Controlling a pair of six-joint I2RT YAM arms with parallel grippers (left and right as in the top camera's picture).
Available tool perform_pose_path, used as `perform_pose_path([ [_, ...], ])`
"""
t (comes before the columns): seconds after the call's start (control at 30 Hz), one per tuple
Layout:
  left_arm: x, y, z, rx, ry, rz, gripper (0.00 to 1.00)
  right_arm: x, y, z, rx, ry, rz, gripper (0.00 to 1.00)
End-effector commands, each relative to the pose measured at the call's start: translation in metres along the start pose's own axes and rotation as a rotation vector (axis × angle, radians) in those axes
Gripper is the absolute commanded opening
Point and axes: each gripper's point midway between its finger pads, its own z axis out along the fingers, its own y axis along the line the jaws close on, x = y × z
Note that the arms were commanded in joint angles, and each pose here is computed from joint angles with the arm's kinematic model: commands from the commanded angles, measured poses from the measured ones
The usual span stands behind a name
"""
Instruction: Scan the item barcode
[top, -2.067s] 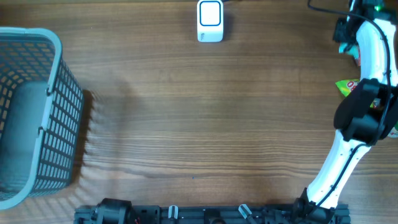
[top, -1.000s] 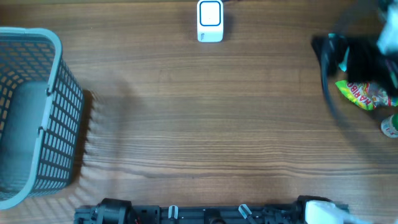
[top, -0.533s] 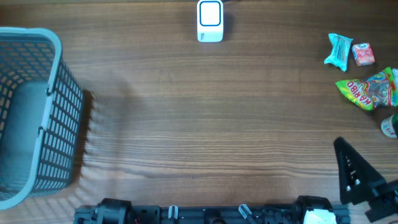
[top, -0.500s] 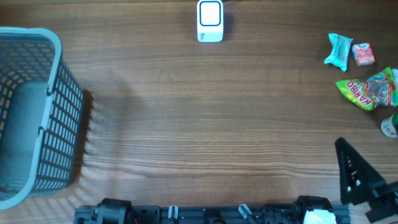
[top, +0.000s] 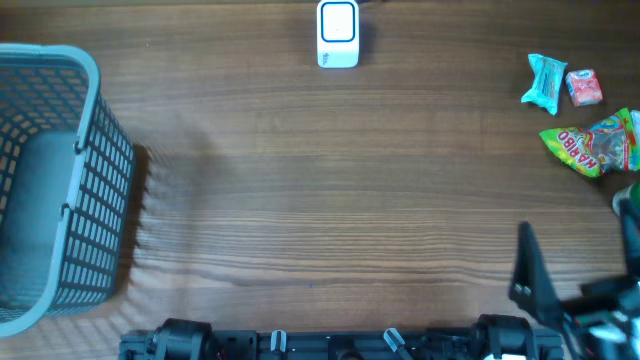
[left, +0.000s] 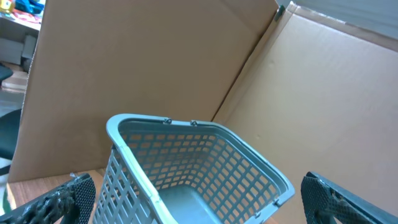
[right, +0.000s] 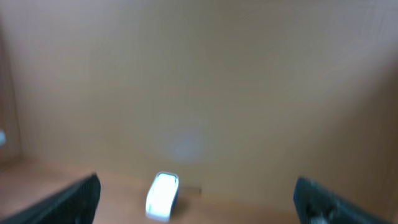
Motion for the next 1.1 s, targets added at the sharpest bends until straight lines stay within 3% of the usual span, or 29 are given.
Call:
perform_pose_path([
  [0.0, 0.0, 0.0, 0.001, 0.006, 0.001, 0.007, 1.0, 0.041, 0.005, 0.011, -0.043, -0.082, 0.016, 1.0],
  [0.3, 0.0, 0.0, 0.001, 0.006, 0.001, 0.007, 1.0, 0.143, -0.007, 0.042, 0.001, -0.149, 0.057, 1.0],
  [0.63, 0.0, 0.0, 0.001, 0.006, 0.001, 0.007, 1.0, 0.262, -0.025, 0.052, 0.137, 0.079, 0.253, 1.0],
  [0.8, 0.0, 0.0, 0.001, 0.006, 0.001, 0.007, 1.0, 0.289, -0.03, 0.047, 0.187, 0.189, 0.265, 1.0],
  [1.07, 0.0, 0.0, 0.001, 0.006, 0.001, 0.007, 1.0, 0.289, -0.031, 0.047, 0.194, 0.187, 0.267, 1.0],
])
